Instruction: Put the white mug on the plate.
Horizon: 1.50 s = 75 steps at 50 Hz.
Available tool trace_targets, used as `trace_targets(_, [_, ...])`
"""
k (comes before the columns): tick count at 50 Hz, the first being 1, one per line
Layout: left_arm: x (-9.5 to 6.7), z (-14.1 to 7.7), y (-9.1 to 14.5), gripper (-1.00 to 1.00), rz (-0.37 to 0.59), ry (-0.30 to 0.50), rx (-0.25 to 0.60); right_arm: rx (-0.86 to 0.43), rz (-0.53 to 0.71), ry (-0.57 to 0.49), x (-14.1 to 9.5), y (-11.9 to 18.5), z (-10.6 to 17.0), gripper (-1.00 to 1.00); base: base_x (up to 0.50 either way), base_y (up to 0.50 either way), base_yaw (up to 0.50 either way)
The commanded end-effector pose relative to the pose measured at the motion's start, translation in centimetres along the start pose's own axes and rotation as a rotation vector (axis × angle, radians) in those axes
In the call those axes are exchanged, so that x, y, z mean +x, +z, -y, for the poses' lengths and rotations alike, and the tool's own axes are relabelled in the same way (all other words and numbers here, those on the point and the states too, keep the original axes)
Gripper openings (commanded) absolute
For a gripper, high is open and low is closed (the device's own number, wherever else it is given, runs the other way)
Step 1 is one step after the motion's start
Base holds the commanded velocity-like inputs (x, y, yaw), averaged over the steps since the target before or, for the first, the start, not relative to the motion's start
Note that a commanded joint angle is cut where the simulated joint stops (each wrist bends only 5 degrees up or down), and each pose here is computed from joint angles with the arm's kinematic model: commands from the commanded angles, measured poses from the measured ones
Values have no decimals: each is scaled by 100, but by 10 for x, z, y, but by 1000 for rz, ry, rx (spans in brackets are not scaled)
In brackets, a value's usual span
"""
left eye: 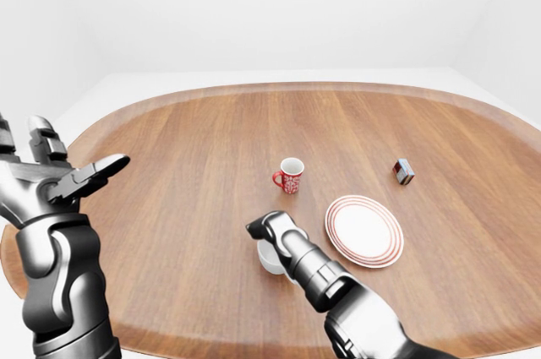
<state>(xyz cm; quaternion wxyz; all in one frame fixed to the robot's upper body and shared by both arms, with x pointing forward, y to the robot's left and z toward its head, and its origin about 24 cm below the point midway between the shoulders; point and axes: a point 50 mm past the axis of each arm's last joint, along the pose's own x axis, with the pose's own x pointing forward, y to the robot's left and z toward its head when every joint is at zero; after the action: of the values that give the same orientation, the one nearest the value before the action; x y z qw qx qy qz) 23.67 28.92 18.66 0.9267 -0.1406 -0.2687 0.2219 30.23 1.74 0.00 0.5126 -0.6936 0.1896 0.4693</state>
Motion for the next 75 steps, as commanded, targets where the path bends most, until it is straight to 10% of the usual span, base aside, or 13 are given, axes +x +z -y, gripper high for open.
trace_targets(1, [0, 0, -1, 100, -4, -1, 2, 15, 8, 33, 4, 0, -9, 100, 0, 0, 0])
trace_targets(5, [-1, 0, -1, 100, -4, -1, 2, 15, 10, 41, 5, 0, -11, 100, 0, 0, 0])
trace_targets(6, [-1, 0, -1, 100, -5, -1, 3, 15, 11, 40, 5, 0, -10, 23, 0, 0, 0])
trace_targets(7, [-1, 0, -1, 100, -4, -1, 2, 12, 10, 34, 4, 1, -10, -100, 0, 0, 0])
trace_targets(27, [-1, 0, 1, 100, 4, -1, -1, 28, 6, 37, 3, -5, -3, -100, 0, 0, 0])
trace_targets(52, [-1, 1, 1, 100, 3, -2, 1, 58, -401, -493, -105, -140, 102, -100, 0, 0, 0])
trace_targets(75, [-1, 1, -1, 100, -2, -3, 5, 342, -573, -268, -107, -257, 22, -100, 0, 0, 0])
